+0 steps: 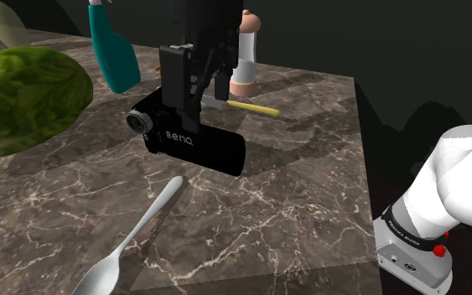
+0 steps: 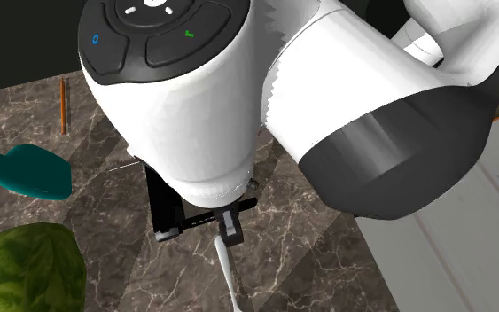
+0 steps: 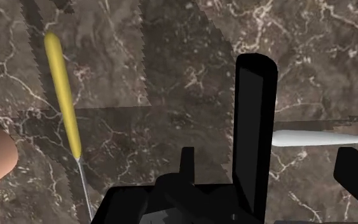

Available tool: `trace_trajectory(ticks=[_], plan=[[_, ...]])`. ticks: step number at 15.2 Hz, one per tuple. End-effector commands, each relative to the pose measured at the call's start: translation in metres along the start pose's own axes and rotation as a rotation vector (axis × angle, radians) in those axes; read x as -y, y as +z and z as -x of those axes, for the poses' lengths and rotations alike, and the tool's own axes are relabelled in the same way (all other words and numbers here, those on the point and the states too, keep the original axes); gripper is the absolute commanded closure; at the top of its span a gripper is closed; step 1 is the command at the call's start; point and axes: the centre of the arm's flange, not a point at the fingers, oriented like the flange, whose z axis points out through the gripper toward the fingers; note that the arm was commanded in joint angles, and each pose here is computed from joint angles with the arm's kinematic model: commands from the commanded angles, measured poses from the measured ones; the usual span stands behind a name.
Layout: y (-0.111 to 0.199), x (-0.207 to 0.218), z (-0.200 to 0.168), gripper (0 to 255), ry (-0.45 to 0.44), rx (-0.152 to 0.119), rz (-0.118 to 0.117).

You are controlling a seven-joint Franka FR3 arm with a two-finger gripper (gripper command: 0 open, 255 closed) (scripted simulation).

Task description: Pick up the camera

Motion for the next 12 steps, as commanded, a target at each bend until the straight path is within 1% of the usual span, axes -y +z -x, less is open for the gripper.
trace_trajectory(ticks=[1, 7, 9, 10, 12], plan=[[0.005, 0.010, -0.001, 0, -0.014, -0.003, -0.001], [0.040, 0.008, 0.001, 0, -0.014, -0.003, -0.001], [0.040, 0.008, 0.001, 0, -0.014, -0.003, -0.001], [0.040, 0.009, 0.001, 255, -0.014, -0.003, -0.001], [0.040, 0.008, 0.001, 255, -0.014, -0.003, -0.001]])
